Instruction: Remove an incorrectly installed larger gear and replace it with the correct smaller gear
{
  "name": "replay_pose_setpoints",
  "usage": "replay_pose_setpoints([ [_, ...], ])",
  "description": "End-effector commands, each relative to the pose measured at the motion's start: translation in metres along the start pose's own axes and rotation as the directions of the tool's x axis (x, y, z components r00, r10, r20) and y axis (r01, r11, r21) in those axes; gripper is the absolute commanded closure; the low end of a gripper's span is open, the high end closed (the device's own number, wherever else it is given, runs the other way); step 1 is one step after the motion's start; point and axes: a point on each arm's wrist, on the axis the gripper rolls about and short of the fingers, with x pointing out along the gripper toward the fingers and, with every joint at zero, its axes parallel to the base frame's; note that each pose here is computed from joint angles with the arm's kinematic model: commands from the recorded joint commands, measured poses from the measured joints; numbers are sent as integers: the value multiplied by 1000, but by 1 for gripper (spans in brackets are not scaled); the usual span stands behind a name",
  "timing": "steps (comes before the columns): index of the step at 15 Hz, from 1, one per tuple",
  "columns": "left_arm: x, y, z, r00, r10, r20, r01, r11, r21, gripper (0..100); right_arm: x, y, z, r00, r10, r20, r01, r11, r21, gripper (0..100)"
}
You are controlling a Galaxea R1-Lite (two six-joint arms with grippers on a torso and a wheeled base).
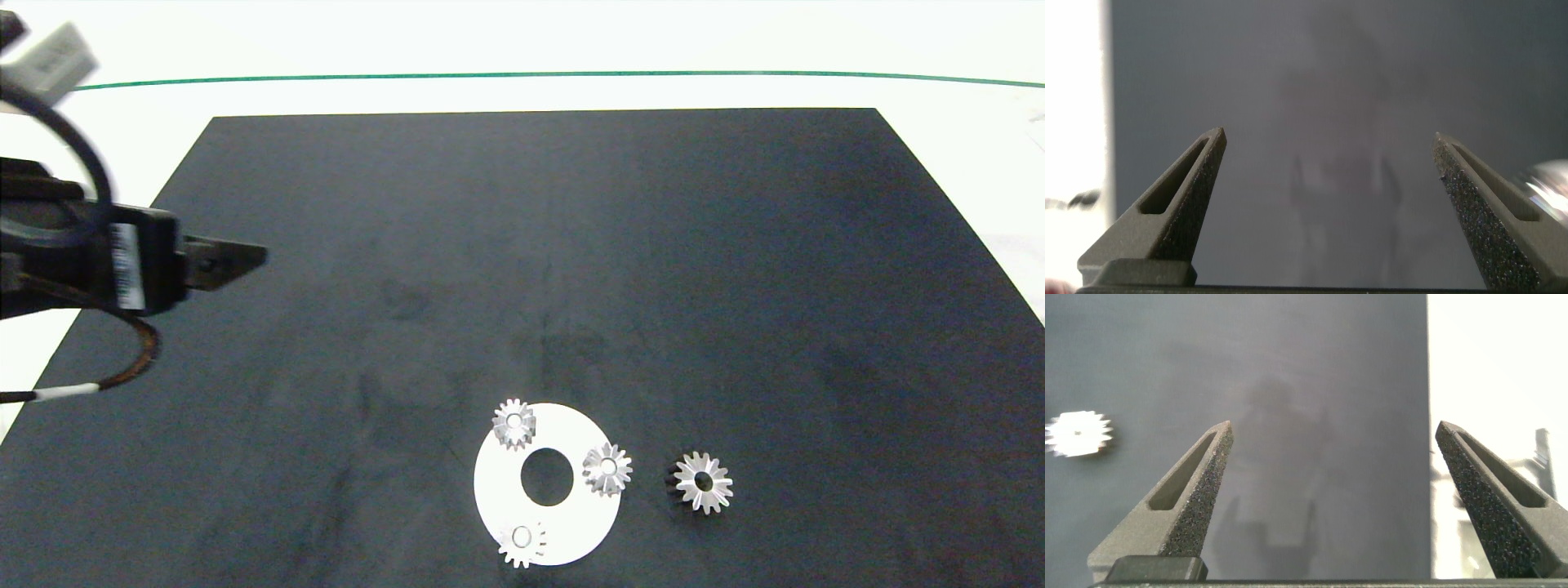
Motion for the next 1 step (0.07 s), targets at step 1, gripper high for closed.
replay_pose_setpoints([
  [1,-84,67,-46,947,278,159,-243,948,-207,0,-10,1,-11,982,-183,-44,184,983,21,0],
])
